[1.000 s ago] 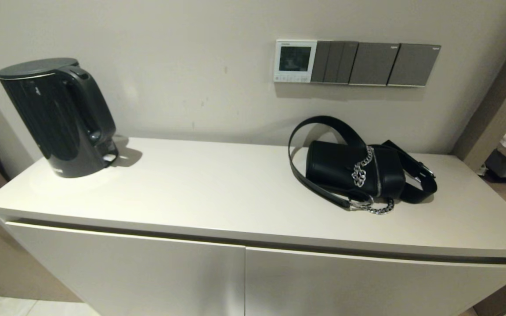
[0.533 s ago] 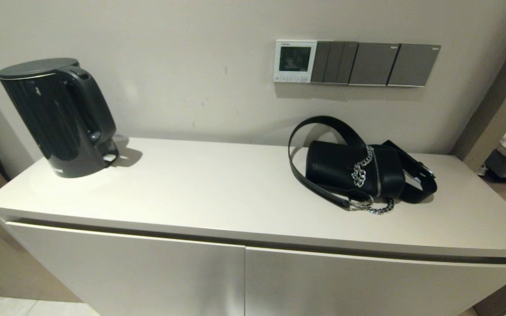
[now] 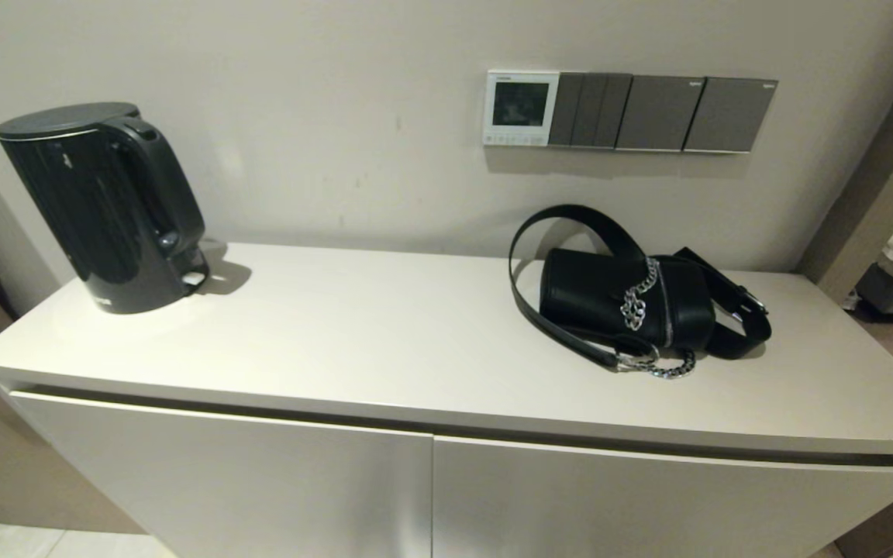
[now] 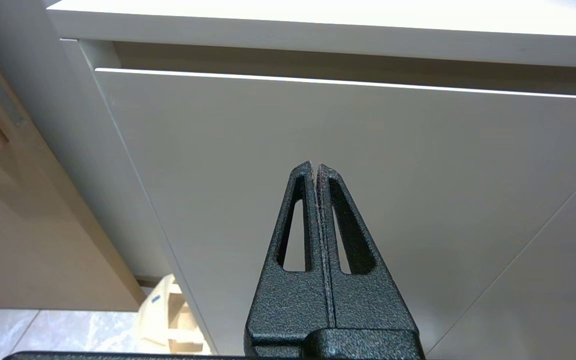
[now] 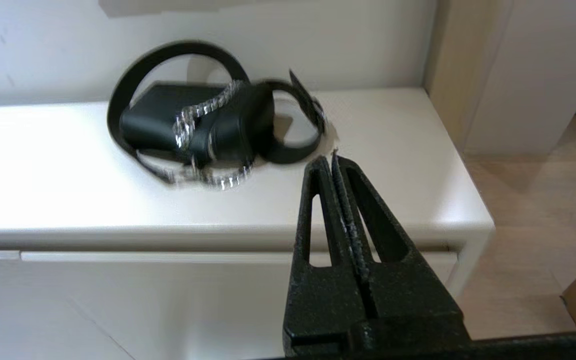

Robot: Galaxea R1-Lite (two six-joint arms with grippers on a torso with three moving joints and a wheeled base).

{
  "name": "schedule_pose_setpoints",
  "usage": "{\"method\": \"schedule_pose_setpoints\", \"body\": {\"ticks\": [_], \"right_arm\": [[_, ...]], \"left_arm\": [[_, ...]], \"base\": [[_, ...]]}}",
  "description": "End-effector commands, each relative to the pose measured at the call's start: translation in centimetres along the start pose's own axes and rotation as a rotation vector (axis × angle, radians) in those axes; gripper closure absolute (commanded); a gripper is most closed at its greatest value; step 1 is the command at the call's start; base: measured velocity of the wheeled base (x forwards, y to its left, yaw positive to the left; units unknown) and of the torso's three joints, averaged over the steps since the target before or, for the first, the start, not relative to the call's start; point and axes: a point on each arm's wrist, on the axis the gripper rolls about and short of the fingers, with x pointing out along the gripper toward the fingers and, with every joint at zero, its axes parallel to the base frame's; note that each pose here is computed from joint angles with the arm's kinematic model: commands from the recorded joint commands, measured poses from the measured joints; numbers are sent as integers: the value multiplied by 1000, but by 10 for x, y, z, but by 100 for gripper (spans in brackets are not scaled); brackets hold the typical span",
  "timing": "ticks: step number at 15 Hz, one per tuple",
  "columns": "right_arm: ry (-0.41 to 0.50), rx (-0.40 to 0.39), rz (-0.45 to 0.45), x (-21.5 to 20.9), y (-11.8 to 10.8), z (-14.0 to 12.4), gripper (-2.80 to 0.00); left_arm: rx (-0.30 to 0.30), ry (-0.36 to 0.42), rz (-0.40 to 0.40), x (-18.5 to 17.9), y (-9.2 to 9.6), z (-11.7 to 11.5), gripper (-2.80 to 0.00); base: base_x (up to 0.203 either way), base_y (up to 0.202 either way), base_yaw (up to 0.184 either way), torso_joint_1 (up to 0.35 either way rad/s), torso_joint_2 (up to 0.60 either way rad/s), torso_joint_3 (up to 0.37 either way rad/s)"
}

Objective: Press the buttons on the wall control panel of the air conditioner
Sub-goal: Turn on the central air conditioner

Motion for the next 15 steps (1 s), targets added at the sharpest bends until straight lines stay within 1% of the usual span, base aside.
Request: {"method": "schedule_pose_setpoints", "body": {"ticks": [1,3,5,8,9,11,12,15], "right_arm": [[75,2,1,41,0,18,0],[68,5,-4,63,-1,34,0],[86,12,-6,81,-1,41,0],[98,58,-13,114,-1,41,0],[101,73,-29,129,-2,39,0],[76,90,-86,160,-2,37,0],[49,96,-100,174,2,36,0],[2,124,-83,205,32,38,0]], "left_arm": [[0,0,0,0,0,0,0],[0,0,0,0,0,0,0],[0,0,0,0,0,0,0],[0,1,0,0,0,0,0],[0,1,0,0,0,0,0],[0,0,0,0,0,0,0],[0,0,0,0,0,0,0],[0,-1,0,0,0,0,0]], "base": [[0,0,0,0,0,0],[0,0,0,0,0,0],[0,0,0,0,0,0],[0,0,0,0,0,0],[0,0,0,0,0,0],[0,0,0,0,0,0],[0,0,0,0,0,0],[0,0,0,0,0,0]]}}
